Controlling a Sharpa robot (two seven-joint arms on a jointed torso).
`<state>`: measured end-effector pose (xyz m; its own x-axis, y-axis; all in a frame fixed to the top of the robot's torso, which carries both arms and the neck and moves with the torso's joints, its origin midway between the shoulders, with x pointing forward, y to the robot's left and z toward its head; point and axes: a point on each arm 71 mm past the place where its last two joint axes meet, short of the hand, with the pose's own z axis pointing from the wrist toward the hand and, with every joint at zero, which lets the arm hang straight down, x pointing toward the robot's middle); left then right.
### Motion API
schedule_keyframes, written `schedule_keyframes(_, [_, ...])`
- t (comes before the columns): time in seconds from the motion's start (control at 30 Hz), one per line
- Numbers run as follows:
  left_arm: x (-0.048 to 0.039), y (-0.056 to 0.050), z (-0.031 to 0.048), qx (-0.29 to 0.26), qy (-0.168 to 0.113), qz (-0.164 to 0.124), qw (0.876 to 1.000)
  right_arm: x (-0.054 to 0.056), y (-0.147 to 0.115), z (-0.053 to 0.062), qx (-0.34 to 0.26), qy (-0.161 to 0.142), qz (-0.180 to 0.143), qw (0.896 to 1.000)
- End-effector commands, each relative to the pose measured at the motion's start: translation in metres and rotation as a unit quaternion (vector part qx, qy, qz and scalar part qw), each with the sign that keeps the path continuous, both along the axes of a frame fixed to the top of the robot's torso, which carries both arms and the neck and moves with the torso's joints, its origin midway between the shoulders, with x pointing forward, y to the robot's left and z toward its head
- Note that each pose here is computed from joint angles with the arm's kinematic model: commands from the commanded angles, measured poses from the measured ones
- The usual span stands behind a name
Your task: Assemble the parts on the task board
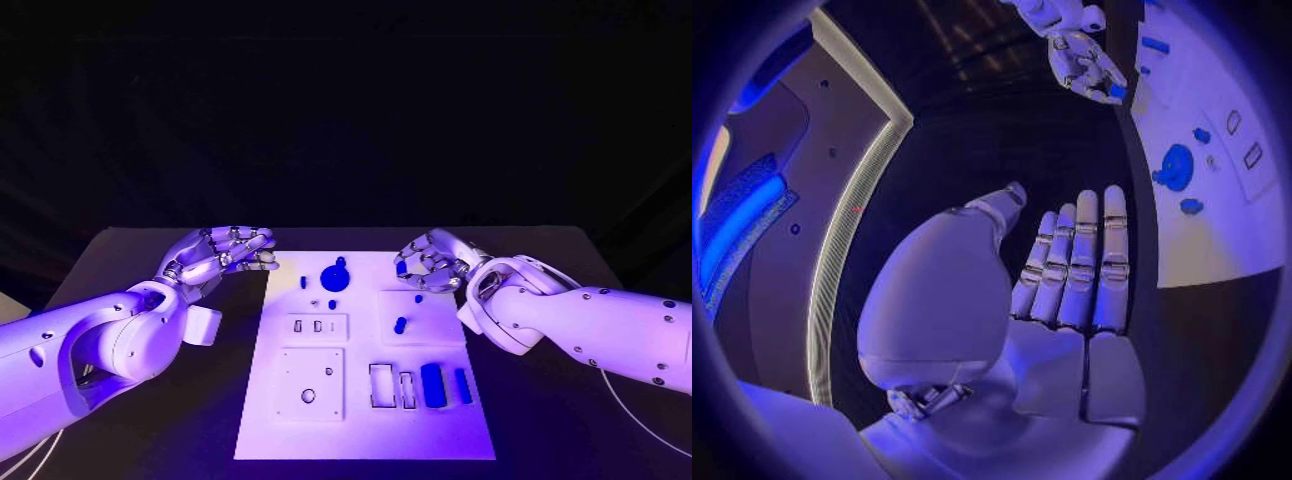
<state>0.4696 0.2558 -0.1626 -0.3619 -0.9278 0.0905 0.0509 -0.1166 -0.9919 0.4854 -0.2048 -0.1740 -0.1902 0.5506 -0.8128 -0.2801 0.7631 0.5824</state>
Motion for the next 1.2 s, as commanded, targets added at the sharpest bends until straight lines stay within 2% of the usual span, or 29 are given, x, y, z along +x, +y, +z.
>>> schedule_keyframes(0.03, [0.0009,-0.004,-0.0003,0.0,0.0,-0.007,1.0,-0.009,0.024,-0.003,-0.027,0.018,-0.005,0.999])
schedule_keyframes(0.17, [0.0025,-0.006,-0.0014,0.001,0.002,-0.009,1.0,-0.02,0.058,-0.005,-0.033,0.028,0.02,0.999])
schedule_keyframes(0.5, [0.0049,-0.012,-0.0037,0.005,0.005,-0.013,1.0,-0.037,0.109,-0.019,-0.051,0.036,0.052,0.997])
schedule_keyframes(0.83, [0.0051,-0.018,-0.0044,0.006,0.006,-0.018,1.0,-0.045,0.132,-0.033,-0.072,0.032,0.075,0.994])
schedule_keyframes(1.2, [0.0054,-0.018,-0.0046,0.007,0.006,-0.018,1.0,-0.051,0.145,-0.04,-0.099,0.016,0.092,0.991])
